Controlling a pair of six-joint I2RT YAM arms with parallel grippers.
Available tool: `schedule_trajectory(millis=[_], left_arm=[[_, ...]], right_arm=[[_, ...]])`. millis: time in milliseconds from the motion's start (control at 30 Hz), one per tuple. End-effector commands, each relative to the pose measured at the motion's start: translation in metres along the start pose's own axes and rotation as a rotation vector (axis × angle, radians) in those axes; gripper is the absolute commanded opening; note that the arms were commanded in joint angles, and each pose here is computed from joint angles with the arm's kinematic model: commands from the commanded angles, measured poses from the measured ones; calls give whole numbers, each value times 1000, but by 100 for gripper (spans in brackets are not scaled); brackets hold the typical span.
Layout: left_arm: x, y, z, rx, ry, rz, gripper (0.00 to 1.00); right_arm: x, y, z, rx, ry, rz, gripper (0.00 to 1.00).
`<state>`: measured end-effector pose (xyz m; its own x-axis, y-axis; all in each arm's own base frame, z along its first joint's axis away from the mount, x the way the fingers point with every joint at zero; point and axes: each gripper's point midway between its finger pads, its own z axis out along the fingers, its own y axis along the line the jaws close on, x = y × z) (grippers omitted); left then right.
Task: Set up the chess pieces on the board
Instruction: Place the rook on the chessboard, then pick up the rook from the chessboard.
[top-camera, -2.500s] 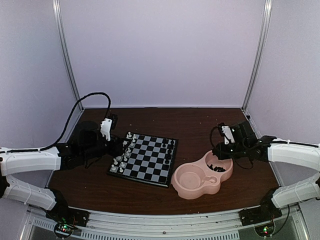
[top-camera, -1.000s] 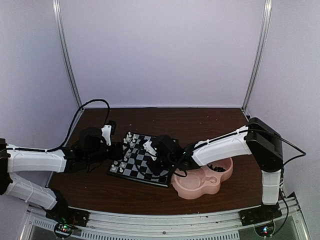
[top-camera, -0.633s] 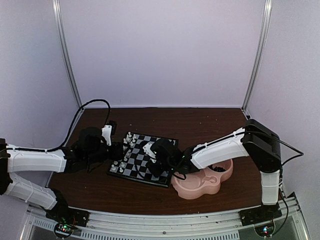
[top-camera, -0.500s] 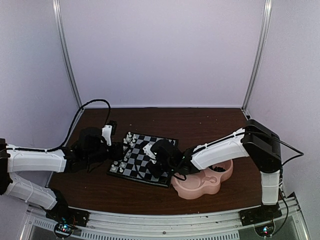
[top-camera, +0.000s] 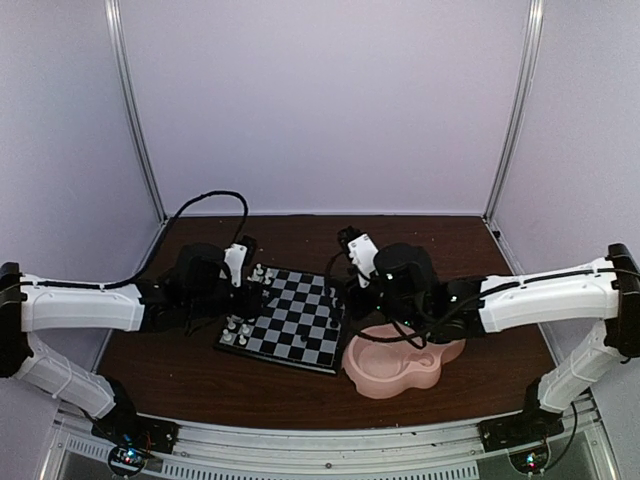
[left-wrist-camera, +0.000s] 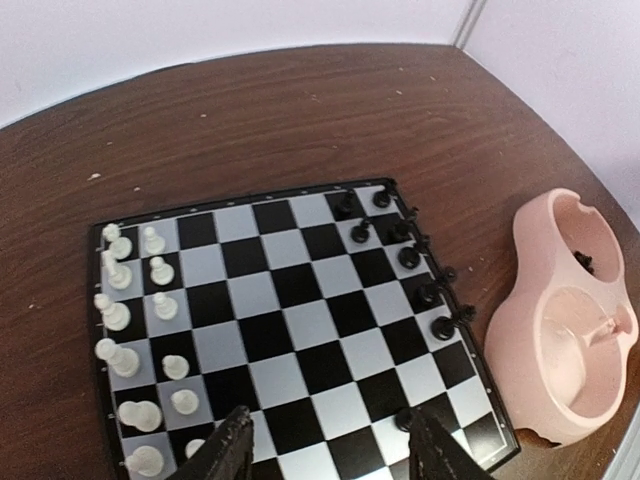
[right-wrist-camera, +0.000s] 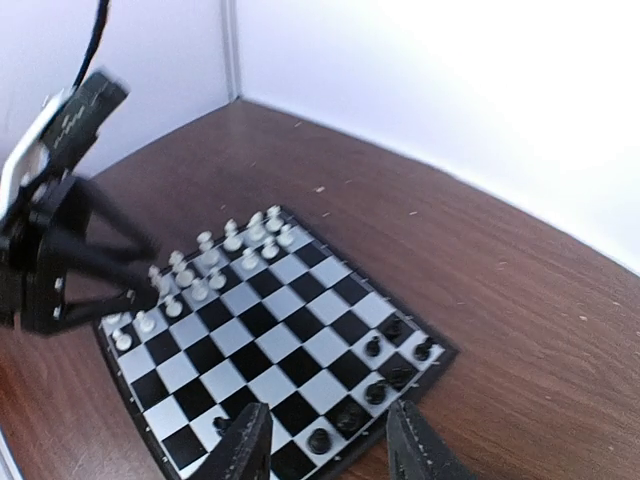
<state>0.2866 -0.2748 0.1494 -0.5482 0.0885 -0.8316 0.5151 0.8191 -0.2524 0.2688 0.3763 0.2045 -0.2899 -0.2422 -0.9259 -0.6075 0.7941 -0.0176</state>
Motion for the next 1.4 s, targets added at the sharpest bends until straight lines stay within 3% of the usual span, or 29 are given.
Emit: schedule_trajectory(millis=[0,233,600,1367], left_arm=[[0,-28,6,-33,63,156,53],[23,-45,29,-29,248,165,54],[57,-57,52,-57,410,236,53],[83,-72,75,8,509,248,45]], right_arm=[[-9,-79,-32,313,-74,86,42],[8,-130,-35,424,-50,222,42],[21,-139,-23,437,2,253,40],[27,-143,-11,412,42,279,40]])
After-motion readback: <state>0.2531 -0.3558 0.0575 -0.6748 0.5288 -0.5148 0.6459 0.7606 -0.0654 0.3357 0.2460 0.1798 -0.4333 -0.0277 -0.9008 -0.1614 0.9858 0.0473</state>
